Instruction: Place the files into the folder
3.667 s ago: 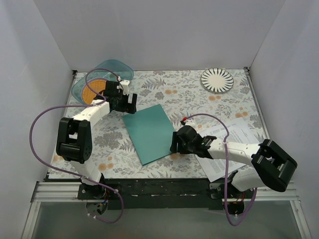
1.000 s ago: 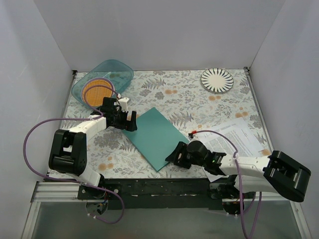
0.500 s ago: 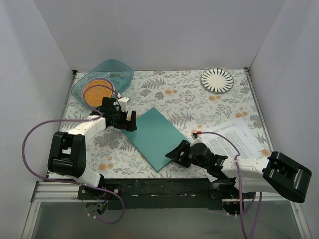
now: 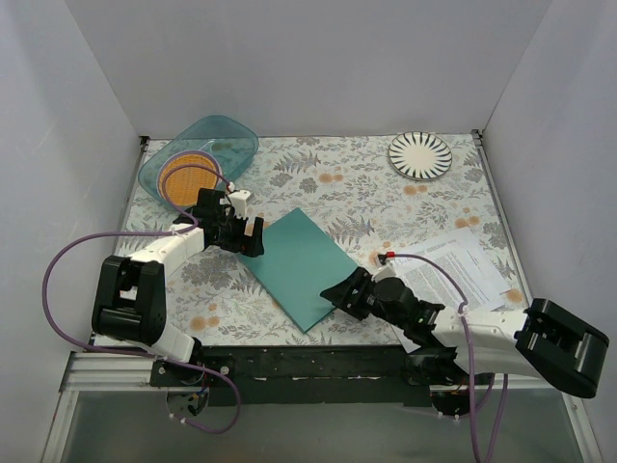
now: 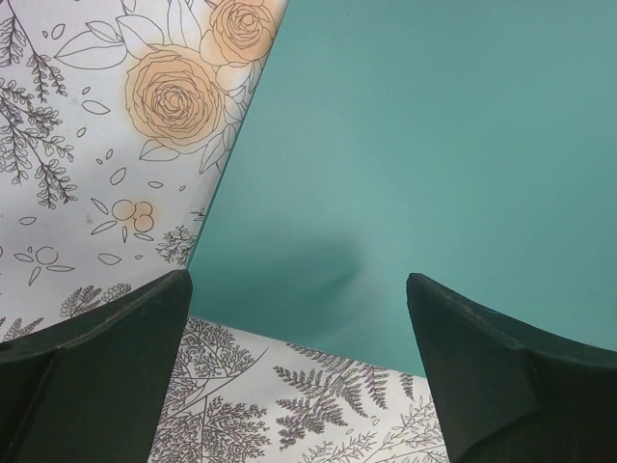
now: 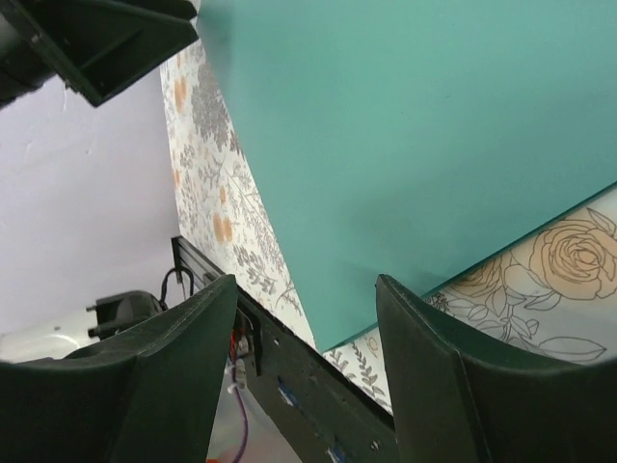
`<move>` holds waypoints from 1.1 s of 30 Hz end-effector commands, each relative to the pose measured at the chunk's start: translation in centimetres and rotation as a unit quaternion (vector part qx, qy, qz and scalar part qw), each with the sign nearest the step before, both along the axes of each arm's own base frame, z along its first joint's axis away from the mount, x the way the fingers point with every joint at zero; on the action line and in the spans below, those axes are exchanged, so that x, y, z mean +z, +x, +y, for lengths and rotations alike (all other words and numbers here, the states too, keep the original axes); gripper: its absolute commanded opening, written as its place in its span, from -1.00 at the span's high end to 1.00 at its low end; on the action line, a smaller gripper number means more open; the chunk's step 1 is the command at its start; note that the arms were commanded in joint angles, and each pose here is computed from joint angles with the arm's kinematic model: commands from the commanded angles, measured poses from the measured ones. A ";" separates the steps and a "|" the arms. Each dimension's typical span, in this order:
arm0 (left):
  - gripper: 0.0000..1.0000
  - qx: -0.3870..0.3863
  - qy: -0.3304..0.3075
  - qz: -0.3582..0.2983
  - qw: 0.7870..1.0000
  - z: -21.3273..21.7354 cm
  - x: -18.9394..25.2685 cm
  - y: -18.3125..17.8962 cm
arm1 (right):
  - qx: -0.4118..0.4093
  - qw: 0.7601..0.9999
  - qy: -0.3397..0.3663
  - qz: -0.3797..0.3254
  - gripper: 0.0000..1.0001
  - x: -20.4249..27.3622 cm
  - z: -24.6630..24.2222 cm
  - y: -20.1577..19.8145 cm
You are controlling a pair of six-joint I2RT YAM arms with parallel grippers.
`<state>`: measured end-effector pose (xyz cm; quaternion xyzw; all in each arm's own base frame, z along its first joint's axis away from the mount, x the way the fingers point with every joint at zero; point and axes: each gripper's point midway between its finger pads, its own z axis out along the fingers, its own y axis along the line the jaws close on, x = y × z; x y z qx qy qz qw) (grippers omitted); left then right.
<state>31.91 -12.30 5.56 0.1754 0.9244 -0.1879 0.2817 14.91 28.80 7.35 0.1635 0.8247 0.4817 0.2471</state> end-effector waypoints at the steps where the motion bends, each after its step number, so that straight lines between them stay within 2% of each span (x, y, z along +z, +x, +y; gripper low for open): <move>1: -0.88 -0.012 -0.005 -0.023 1.000 -0.1 1.3 0.1 | 0.042 0.999 -0.013 -0.026 -0.36 1.3 0.1 -1.0; 10: -0.86 -0.008 -0.012 -0.027 1.000 -0.3 1.9 0.5 | 0.088 0.994 -0.061 0.021 -0.37 -2.2 0.1 -3.1; 16: -0.86 -0.010 -0.006 -0.025 1.000 -0.1 1.5 0.3 | 0.077 0.995 -0.053 0.021 -0.37 -3.2 0.4 -2.7; 24: -0.85 -0.013 -0.010 -0.020 1.000 -0.3 1.4 0.0 | 0.043 0.999 0.001 0.028 -0.36 -2.9 0.9 -1.8; 33: -0.83 -0.023 -0.007 -0.010 1.000 -0.1 1.0 -0.8 | -0.005 0.998 0.068 -0.008 -0.31 0.1 0.9 -0.1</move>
